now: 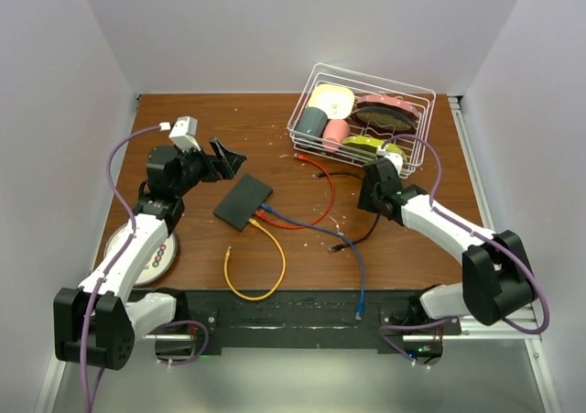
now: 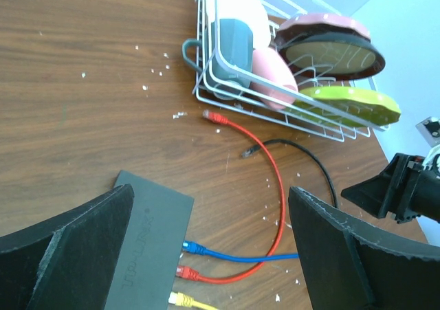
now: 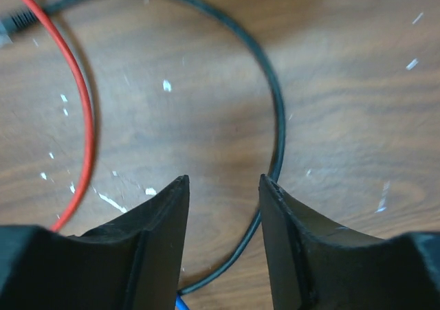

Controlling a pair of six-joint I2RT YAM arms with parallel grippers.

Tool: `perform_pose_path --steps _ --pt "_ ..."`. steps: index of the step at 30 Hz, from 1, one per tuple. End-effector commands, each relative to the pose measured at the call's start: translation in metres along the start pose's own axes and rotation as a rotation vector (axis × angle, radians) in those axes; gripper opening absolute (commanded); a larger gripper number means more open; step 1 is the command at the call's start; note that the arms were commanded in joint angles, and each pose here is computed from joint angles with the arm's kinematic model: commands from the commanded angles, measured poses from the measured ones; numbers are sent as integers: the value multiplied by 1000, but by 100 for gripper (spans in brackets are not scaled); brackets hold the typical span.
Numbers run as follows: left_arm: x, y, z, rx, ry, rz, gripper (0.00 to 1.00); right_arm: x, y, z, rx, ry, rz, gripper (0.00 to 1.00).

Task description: Insert the plug into the switch port

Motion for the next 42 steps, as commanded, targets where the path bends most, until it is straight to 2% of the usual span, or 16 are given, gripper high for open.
perform_pose_path --steps 1,7,12,18,19,22,23,29,30,32,36,42 --pt "-3 -3 -2 0 -47 2 100 -5 -18 1 -63 41 75 48" --pt "-3 -9 -3 11 -71 12 100 -6 -44 -10 -115 12 151 53" --pt "-2 -9 -5 12 -83 7 100 -10 -63 -12 -164 21 228 52" --pt "0 -8 -7 12 -92 1 100 -12 -75 -17 -176 7 260 50" --pt "1 -9 -7 14 -95 2 100 -12 -78 -17 -173 8 273 38" --pt "1 -10 -8 11 -105 0 100 -12 -86 -18 -173 16 317 31" --pt "1 -9 -8 12 -109 -4 100 -13 -90 -19 -175 16 326 24" --pt "0 -12 -8 16 -124 0 100 -13 -93 -14 -160 23 315 23" --pt "0 -12 -9 18 -130 2 100 -14 -92 -12 -156 28 313 11" --pt "-1 -13 -9 21 -135 6 100 -16 -90 -8 -165 31 310 0" --pt "0 -16 -9 22 -146 12 100 -9 -82 4 -248 125 272 0" --pt "-2 -22 -9 30 -162 37 100 11 -46 28 -375 305 129 0"
Point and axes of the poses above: each gripper's point midway between its finger pads, its own x axis back along the fingers, its own z axis along the line the jaws close on, y = z × x, the point moved 7 cm from there along x, back along the fingers, and after that the axes turned 6 degrees about -x, right-handed, at the moved point
